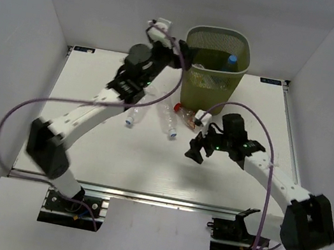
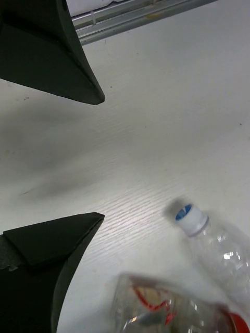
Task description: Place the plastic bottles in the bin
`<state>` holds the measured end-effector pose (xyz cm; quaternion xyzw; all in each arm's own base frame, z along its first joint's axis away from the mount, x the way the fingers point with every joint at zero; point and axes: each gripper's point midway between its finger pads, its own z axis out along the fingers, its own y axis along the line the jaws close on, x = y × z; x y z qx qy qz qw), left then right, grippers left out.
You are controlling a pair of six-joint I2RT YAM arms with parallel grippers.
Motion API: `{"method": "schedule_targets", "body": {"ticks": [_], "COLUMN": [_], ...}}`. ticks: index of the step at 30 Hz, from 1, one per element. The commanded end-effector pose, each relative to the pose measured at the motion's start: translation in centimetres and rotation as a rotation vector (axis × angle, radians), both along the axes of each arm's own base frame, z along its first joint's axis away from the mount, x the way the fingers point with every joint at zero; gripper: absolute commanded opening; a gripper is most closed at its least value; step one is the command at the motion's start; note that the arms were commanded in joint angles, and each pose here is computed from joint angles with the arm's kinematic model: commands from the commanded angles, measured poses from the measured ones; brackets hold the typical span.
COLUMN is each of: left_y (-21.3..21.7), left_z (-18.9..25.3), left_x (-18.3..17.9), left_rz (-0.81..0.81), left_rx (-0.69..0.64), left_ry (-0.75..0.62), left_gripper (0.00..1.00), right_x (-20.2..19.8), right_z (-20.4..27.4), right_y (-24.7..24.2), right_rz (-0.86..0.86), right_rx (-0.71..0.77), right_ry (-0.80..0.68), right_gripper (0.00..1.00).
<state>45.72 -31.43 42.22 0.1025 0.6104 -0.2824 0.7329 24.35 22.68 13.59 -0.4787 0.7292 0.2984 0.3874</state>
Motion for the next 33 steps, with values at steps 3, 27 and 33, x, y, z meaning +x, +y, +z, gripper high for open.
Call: {"method": "schedule_targets", "body": {"ticks": [3,27,33], "left_y": [11.8,19.2,19.5], "left_z": [-0.1,-13.6,-16.0], "left_x": [-9.8,-14.7,-13.6], "left_rz": [0.236,0.393,0.452], "left_rx": [0.107,0.359,0.416], "left_ry": [0.036,0.331,0.398], "left_gripper": [0.99,0.99,0.99], "right_x": [3.3,18.1,16.5], "right_z": [-0.3,-9.8,-11.0], "right_y": [4.1,13.5,13.4], "right_rz": [-0.052,-0.463,-0.390], "right_rx": [-0.085,-0.317,-0.345], "right_ry": [-0.069,0.003,0.019], "right_gripper": [0.90,0.87,0.73]}}
